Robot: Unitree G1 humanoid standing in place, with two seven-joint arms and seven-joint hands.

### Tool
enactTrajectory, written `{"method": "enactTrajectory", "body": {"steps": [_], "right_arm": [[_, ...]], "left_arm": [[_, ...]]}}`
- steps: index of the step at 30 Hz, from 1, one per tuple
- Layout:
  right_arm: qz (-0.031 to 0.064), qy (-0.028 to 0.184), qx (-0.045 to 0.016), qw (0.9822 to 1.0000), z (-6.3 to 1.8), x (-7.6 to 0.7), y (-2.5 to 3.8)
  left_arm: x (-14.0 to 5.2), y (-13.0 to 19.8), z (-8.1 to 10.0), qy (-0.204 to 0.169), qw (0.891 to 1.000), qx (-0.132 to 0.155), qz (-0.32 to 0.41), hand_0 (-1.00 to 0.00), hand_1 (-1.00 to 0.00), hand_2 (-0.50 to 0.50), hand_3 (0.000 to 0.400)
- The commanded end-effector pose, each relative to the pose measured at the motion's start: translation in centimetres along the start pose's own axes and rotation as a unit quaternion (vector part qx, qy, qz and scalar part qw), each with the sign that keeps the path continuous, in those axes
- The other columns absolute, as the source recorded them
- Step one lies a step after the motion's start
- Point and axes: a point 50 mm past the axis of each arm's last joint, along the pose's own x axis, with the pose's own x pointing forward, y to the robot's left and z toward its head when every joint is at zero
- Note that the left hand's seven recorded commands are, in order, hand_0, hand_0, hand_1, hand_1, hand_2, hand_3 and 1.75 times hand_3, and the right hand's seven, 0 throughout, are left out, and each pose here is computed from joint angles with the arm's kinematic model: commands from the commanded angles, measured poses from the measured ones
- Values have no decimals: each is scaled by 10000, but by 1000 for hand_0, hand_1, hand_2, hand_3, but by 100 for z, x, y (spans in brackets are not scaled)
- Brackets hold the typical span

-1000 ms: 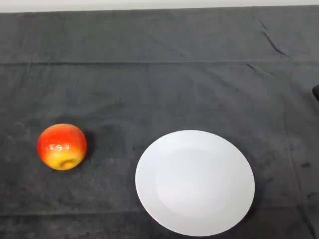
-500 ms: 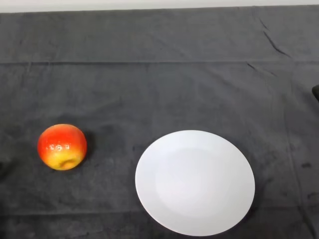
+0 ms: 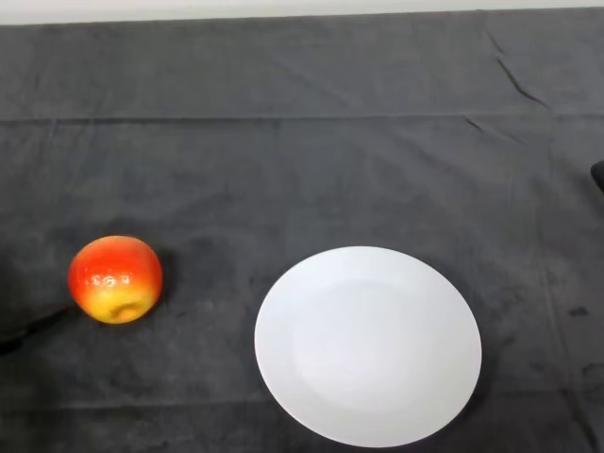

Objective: Move the apple to the plate

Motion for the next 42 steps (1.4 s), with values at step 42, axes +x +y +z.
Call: {"method": "enactTrajectory", "body": {"steps": [42], "right_arm": [[-28,-164,-116,9998,114,-49,18]], "left_arm": [[-83,-1005,548,-665,9832,92,-1696,0,0,0,0]]}}
